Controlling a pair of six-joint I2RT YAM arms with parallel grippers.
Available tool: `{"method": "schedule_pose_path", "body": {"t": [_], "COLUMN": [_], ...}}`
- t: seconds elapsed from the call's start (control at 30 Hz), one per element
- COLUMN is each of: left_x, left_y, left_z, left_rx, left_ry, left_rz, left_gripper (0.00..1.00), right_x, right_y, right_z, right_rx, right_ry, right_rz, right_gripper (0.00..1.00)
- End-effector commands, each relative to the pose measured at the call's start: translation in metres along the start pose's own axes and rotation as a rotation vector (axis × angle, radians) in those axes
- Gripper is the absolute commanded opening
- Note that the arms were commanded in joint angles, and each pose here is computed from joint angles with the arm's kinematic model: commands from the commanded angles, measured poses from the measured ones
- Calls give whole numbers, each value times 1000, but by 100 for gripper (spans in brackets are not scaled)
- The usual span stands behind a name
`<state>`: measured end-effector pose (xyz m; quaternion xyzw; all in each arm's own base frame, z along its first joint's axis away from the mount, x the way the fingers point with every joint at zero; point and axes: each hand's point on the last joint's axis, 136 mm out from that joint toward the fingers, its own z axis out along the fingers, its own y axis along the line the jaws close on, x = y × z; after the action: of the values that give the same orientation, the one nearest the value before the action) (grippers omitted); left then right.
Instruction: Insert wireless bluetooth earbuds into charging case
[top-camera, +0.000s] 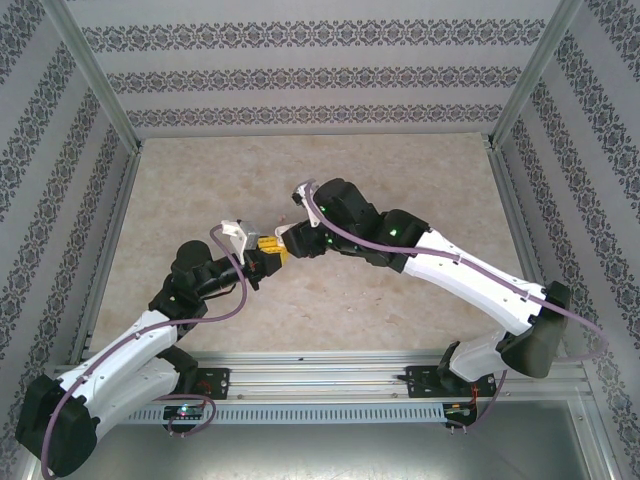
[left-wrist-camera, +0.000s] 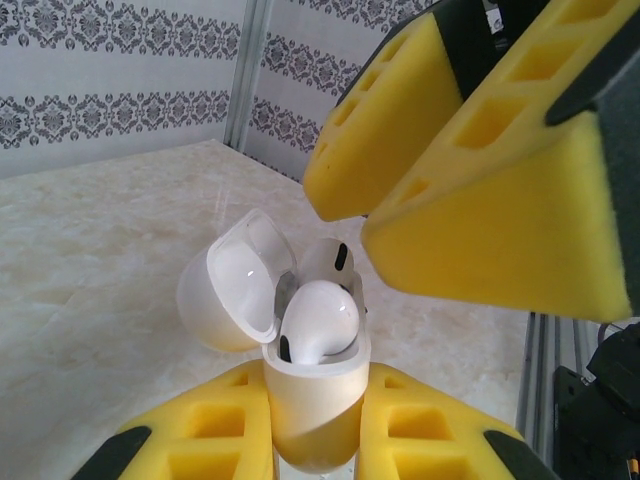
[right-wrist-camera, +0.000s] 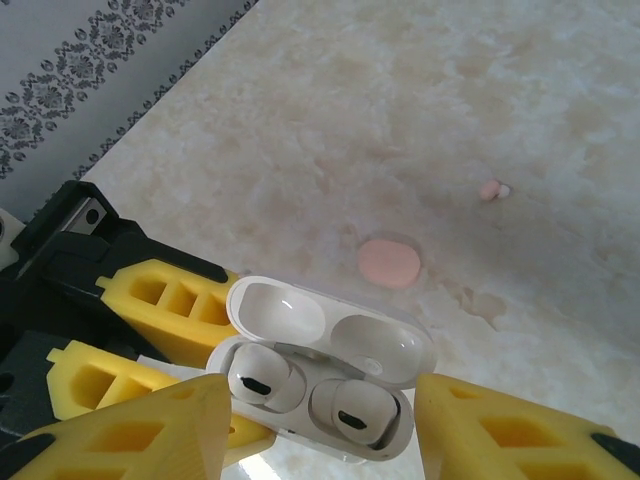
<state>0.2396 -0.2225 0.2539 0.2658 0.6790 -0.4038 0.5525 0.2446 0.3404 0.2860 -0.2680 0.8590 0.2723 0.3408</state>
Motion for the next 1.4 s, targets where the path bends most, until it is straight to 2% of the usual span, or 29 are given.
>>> {"method": "schedule_pose_path", "body": {"t": [0.0,0.27,0.5,0.7,0.97,1.37], "left_x": [-23,-20,-18,-20,-23,-24], "left_y": [-14,-24,-40,-46,-45,-31], "left_z": [0,0,1,5,8,13], "left_rx": [55,116,223,270,273,190], "left_ry": [-56,-50,-43,-29,-28,-23], "left_rz": [39,57,109,124,144,103], "left_gripper": [0,0,0,0,0,0], "right_x": [-7,-22,-27,-21,-7,15], "right_y": [1,-9,-17,-27,-28,-15], "right_z": [-15,-31,-30,-17,2,5], "right_rx": [-17,-65,-135,-193,-259,-316], "right_ry": [-11,-40,-5,55,138,240], "right_rz": [28,151,277,398,476,502], "right_gripper": [51,50,51,44,34,30]}}
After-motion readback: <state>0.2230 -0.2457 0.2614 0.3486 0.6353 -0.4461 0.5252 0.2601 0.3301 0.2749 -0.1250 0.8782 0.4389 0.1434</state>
